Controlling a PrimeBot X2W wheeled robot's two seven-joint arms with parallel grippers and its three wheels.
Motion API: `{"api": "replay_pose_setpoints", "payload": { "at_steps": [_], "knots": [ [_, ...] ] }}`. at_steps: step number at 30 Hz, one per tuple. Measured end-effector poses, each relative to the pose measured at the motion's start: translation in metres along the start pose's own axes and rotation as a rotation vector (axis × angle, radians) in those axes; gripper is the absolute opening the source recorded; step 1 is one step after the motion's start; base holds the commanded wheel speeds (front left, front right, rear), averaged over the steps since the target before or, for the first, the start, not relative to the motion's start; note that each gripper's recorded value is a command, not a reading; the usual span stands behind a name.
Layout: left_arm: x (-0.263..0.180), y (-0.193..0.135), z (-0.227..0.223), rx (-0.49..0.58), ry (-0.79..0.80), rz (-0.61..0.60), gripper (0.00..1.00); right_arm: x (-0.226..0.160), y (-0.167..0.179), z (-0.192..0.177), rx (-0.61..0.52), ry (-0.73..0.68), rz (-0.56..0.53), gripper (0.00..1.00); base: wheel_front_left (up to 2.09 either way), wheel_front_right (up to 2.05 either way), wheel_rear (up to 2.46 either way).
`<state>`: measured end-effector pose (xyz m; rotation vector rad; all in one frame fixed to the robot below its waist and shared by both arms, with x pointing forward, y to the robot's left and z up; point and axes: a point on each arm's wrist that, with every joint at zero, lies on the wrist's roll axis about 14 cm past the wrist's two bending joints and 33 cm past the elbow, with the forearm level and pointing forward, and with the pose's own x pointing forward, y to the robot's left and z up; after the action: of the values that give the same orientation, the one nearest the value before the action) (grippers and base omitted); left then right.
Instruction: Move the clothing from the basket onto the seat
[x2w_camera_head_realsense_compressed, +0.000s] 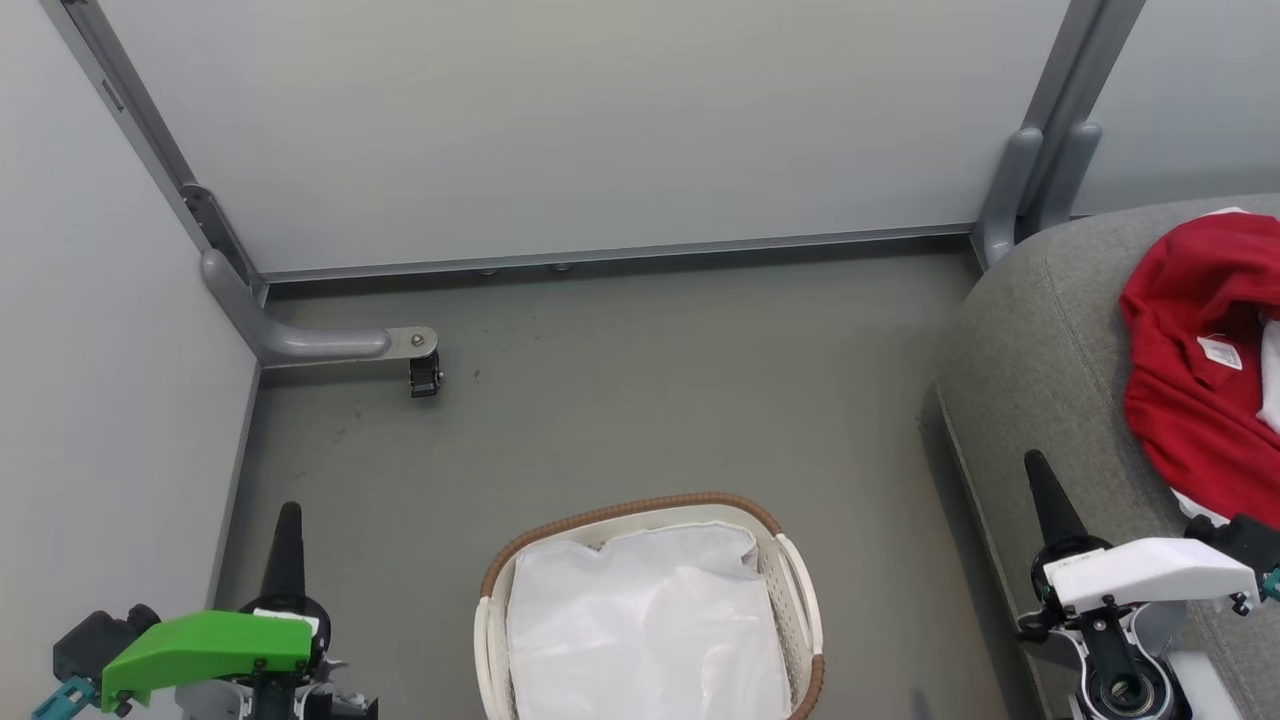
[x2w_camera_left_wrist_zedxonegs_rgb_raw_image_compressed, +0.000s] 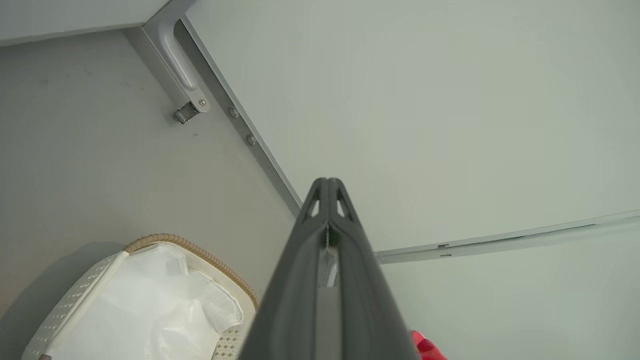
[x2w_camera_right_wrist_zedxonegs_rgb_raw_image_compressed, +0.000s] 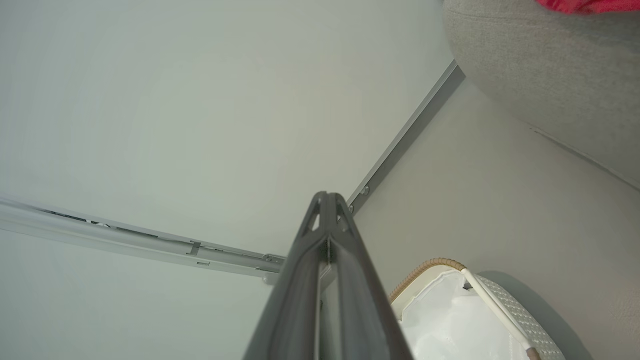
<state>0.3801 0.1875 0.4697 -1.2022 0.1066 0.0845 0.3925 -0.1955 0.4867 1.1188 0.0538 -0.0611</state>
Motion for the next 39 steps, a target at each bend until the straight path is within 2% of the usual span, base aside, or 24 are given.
{"api": "replay_pose_setpoints", "payload": {
  "at_steps": [39],
  "knots": [
    [0.003, -0.02, 0.016, -0.279, -0.007, -0.078, 0.0, -0.003, 0.012, 0.008, 0.344, 0.005, 0.051, 0.0, 0.0, 0.0, 0.0]
  ]
}}
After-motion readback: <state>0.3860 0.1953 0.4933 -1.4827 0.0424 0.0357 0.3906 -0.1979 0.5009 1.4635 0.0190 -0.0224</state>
